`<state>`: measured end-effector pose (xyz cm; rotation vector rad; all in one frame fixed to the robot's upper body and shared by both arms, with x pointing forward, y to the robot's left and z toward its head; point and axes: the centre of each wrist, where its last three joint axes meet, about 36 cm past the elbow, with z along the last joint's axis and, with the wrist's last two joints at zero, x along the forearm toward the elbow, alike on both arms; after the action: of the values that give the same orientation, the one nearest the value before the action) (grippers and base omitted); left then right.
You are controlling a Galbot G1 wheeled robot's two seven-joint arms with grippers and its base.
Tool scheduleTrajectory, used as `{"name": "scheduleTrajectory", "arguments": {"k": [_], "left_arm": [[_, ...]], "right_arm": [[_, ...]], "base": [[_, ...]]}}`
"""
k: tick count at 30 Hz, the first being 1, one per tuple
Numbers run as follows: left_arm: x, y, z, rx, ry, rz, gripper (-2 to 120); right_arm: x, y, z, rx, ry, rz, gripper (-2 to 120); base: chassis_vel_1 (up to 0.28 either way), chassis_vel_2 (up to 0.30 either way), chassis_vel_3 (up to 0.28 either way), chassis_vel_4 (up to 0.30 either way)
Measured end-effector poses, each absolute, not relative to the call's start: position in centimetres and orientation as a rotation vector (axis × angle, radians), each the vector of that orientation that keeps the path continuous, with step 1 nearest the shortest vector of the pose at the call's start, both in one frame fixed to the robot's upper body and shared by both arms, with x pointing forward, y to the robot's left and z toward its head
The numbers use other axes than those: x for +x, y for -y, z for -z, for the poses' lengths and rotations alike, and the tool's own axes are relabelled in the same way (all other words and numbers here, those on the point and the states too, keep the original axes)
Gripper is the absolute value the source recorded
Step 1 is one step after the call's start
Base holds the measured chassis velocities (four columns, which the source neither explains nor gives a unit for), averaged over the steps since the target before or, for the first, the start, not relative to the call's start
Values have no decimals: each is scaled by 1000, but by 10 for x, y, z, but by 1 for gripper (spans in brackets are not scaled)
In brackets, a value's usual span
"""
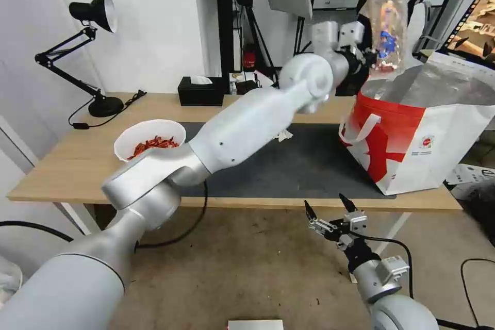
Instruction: Pick up the trash from the table and place it into the takeout bag.
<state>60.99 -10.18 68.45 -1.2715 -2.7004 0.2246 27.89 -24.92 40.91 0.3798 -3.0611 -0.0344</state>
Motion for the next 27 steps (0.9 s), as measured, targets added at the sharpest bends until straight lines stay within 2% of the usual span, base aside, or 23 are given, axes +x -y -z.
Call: {"name": "scheduleTrajectory", "arguments": {"k": [7,18,27], "left_arm": [[610,107,-671,-1379,2699,-36,0],[610,109,-665,-1490,2671,44,0],[606,110,-669,-1532,2665,34,33]], "right_arm": [[283,249,-409,391,3065,31,100],[282,249,-408,390,3060,36,100],[282,248,-409,390,3062,42,100]], "base": [[0,0,0,0],[0,0,0,0],[0,0,0,0]]}}
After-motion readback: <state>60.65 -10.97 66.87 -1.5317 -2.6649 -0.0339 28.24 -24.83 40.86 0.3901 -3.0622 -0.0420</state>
